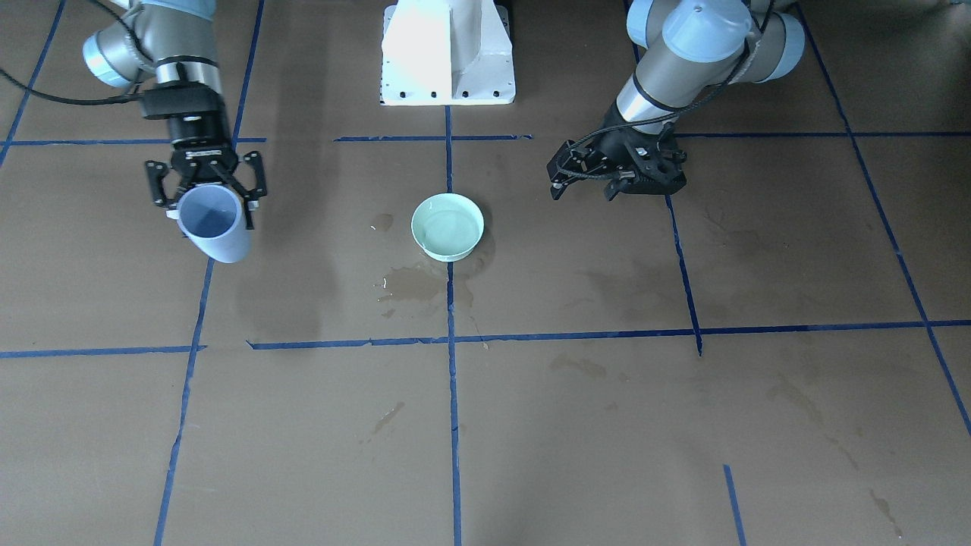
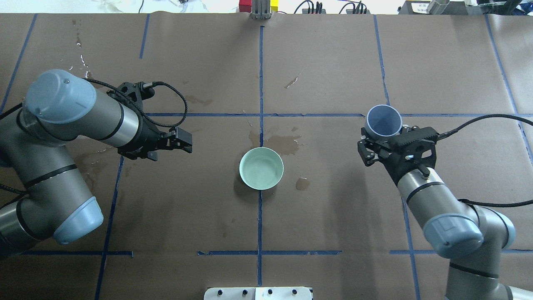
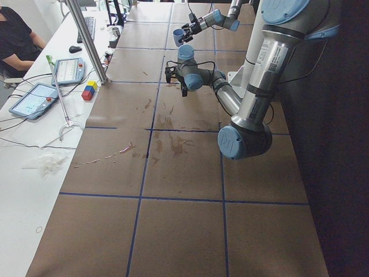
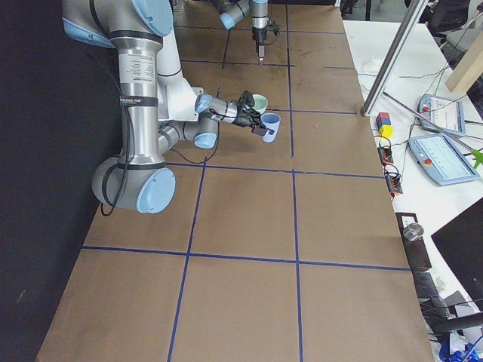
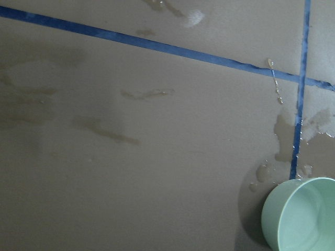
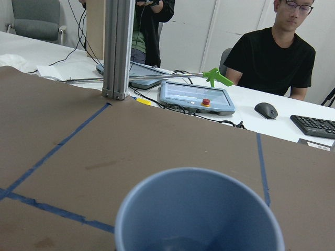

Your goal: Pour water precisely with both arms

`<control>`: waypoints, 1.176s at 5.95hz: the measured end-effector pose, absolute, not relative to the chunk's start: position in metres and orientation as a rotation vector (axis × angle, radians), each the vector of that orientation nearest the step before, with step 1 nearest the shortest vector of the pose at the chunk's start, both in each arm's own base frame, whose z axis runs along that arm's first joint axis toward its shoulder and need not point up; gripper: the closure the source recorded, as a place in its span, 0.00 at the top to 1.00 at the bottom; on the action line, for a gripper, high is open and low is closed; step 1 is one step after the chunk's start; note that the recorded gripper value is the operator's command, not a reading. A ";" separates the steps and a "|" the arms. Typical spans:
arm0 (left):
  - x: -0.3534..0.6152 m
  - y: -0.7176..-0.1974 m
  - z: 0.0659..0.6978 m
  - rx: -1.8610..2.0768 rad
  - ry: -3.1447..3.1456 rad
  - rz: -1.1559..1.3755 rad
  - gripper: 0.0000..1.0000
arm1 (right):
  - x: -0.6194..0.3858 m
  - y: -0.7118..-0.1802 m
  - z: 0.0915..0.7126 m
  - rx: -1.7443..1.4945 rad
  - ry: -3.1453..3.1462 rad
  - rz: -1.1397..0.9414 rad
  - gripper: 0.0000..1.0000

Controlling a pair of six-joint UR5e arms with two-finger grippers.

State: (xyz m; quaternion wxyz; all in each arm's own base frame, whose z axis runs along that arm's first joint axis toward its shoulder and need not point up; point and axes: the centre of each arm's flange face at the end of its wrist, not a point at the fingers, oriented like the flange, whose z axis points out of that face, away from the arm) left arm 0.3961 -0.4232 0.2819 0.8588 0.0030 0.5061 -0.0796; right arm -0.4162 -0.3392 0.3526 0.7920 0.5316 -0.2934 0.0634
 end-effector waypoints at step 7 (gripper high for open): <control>0.348 -0.405 0.328 0.034 1.011 -0.129 0.98 | -0.538 -0.301 0.252 1.144 -0.359 -0.167 0.16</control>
